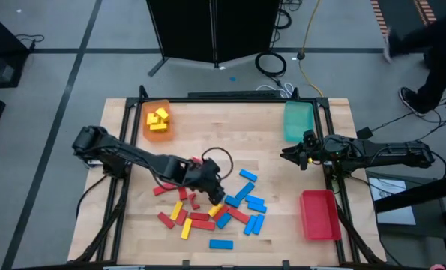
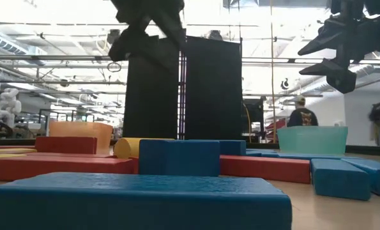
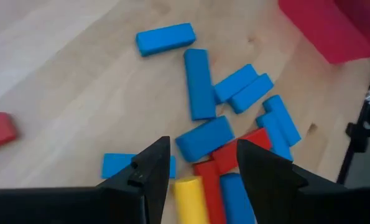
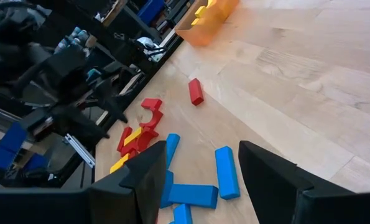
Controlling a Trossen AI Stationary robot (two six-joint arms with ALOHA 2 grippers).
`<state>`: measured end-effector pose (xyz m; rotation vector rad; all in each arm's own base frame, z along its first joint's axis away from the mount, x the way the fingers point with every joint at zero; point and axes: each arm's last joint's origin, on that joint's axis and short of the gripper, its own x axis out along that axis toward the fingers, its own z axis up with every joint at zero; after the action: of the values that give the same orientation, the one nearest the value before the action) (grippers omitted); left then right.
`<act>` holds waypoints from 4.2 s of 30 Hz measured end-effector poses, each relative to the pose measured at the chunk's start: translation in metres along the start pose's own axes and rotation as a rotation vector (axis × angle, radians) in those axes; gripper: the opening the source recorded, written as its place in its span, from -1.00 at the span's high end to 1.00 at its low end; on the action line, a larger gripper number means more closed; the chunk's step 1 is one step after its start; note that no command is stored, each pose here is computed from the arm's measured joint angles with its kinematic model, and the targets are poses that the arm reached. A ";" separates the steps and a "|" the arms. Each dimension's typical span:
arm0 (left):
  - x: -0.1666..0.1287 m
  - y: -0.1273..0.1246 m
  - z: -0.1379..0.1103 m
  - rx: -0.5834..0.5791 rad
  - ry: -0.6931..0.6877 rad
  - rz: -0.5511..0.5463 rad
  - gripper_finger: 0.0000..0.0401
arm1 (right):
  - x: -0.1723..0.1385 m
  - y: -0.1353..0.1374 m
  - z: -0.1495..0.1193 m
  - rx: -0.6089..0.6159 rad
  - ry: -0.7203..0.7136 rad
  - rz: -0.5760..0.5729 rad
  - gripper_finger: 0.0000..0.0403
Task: Sort blocks
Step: Put the yellow block into the orange bin
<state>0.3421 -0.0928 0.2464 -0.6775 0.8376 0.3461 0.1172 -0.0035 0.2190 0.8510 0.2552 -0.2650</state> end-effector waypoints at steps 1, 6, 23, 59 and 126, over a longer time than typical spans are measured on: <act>0.002 -0.005 -0.001 0.001 -0.001 -0.007 0.10 | 0.000 0.000 0.000 0.000 0.000 0.000 0.04; 0.018 -0.015 -0.022 -0.032 0.106 0.045 0.10 | 0.000 0.000 -0.001 -0.005 0.024 0.017 0.04; 0.052 -0.027 -0.069 -0.204 0.291 0.173 0.10 | -0.001 -0.004 -0.009 -0.042 0.178 0.038 0.04; 0.060 -0.015 -0.044 -0.076 0.230 0.172 -0.06 | -0.001 -0.004 -0.010 -0.042 0.200 0.049 0.04; 0.106 -0.001 -0.061 -0.119 0.464 0.172 0.49 | -0.001 -0.007 -0.012 -0.043 0.228 0.016 0.04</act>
<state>0.3748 -0.1326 0.1353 -0.8137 1.3297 0.4026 0.1121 0.0018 0.2069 0.8405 0.4654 -0.1464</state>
